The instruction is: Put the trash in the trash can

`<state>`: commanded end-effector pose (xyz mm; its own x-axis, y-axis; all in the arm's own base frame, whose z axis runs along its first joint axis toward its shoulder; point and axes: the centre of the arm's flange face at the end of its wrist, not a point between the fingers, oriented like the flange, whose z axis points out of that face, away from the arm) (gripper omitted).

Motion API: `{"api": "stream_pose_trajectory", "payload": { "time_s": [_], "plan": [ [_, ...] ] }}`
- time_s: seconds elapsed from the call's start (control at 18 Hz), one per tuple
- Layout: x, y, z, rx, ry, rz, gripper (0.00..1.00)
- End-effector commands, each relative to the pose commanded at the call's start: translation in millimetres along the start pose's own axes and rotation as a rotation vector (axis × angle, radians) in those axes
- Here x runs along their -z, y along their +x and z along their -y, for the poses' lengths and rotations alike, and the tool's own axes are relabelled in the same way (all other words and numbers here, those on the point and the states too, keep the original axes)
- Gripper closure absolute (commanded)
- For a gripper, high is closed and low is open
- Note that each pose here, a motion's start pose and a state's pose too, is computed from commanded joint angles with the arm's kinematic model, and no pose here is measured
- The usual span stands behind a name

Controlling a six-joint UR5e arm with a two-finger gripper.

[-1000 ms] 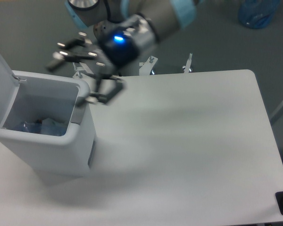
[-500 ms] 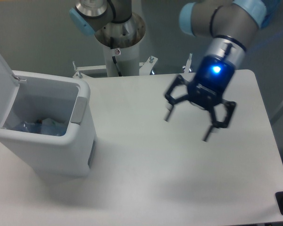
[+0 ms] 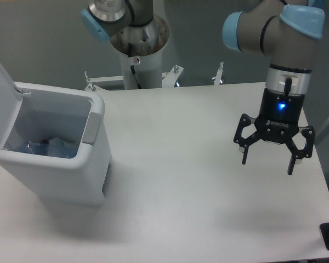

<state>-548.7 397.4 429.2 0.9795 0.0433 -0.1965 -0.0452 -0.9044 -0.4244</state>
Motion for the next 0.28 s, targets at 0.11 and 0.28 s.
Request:
{"api": "stream_pose_trajectory", "payload": {
  "time_s": [0.11,0.28],
  "plan": [
    [-2,1,-1,-0.084,-0.100,-0.032,0.00],
    [-7,13,-2,-0.166,-0.223,-0.071,0.00]
  ]
}}
